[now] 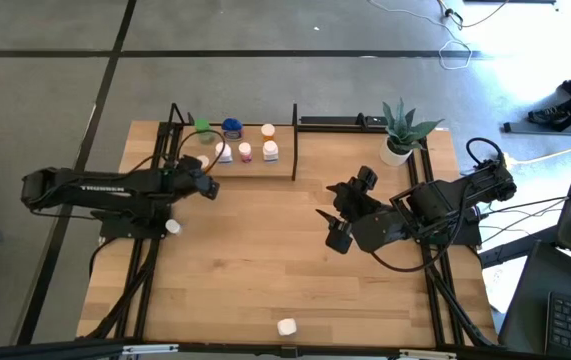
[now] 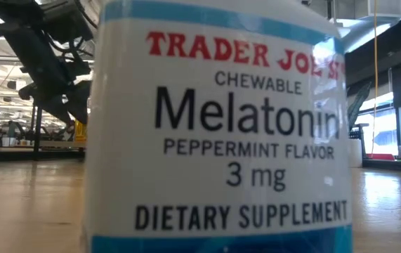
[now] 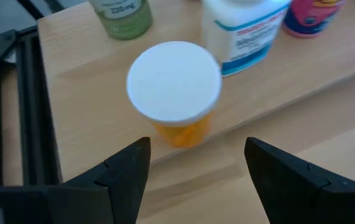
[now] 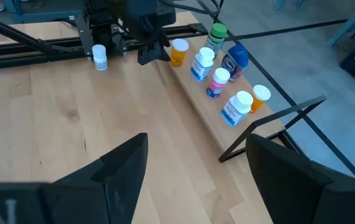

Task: Pick and place medicine bottles onto shelf by color
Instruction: Put the orange pill bottle on the shelf

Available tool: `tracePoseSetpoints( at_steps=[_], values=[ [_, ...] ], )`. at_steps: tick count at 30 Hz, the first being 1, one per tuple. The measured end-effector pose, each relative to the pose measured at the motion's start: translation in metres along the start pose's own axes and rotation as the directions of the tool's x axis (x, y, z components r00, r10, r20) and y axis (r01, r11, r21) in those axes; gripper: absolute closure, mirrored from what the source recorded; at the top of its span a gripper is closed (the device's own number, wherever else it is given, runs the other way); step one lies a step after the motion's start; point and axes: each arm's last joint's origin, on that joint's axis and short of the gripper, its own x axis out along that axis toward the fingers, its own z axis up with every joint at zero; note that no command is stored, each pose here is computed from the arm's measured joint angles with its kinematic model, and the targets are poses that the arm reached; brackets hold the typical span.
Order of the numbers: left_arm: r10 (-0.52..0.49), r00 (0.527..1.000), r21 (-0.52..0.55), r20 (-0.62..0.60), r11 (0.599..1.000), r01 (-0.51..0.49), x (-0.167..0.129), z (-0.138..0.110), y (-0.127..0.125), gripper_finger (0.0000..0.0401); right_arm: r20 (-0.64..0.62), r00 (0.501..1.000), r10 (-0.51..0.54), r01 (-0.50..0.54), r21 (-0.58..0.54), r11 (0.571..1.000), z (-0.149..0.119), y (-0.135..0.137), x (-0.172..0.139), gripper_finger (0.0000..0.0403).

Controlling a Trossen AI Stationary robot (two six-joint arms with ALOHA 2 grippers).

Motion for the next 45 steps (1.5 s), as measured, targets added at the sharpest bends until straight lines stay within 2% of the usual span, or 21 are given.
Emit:
tracePoseSetpoints(
  at_steps=[7, 21, 24, 31, 41, 45],
  values=[
    [0.059, 0.998, 0.013, -0.006, 0.998, -0.059, 0.008, 0.003, 0.004, 0.0146, 0.000, 1.000, 0.000, 0.000, 0.000, 1.000, 0.000, 0.000, 0.000, 0.0130],
    [0.116, 0.993, 0.034, 0.032, 0.993, -0.117, 0.016, 0.014, 0.011, 0.0146, 0.000, 1.000, -0.001, 0.001, 0.001, 1.000, 0.000, 0.000, 0.000, 0.0130],
    [0.089, 0.996, 0.010, 0.020, 0.996, -0.089, 0.017, 0.015, 0.011, 0.0146, 0.000, 1.000, -0.001, 0.001, 0.002, 1.000, 0.000, 0.000, 0.000, 0.0130],
    [-0.062, 0.998, -0.029, -0.014, 0.998, 0.062, 0.017, 0.018, 0.004, 0.0146, 0.000, 1.000, -0.001, 0.001, 0.005, 1.000, 0.000, 0.000, 0.000, 0.0130],
    [-0.010, 1.000, 0.005, 0.025, 1.000, 0.010, 0.017, 0.019, 0.005, 0.0146, 0.000, 1.000, -0.001, 0.001, 0.006, 1.000, 0.000, 0.000, 0.000, 0.0130],
    [0.030, 0.997, 0.004, 0.078, 1.000, -0.030, 0.013, 0.022, 0.009, 0.0146, 0.000, 1.000, -0.001, 0.001, 0.005, 1.000, 0.000, 0.000, 0.000, 0.0130]
  ],
)
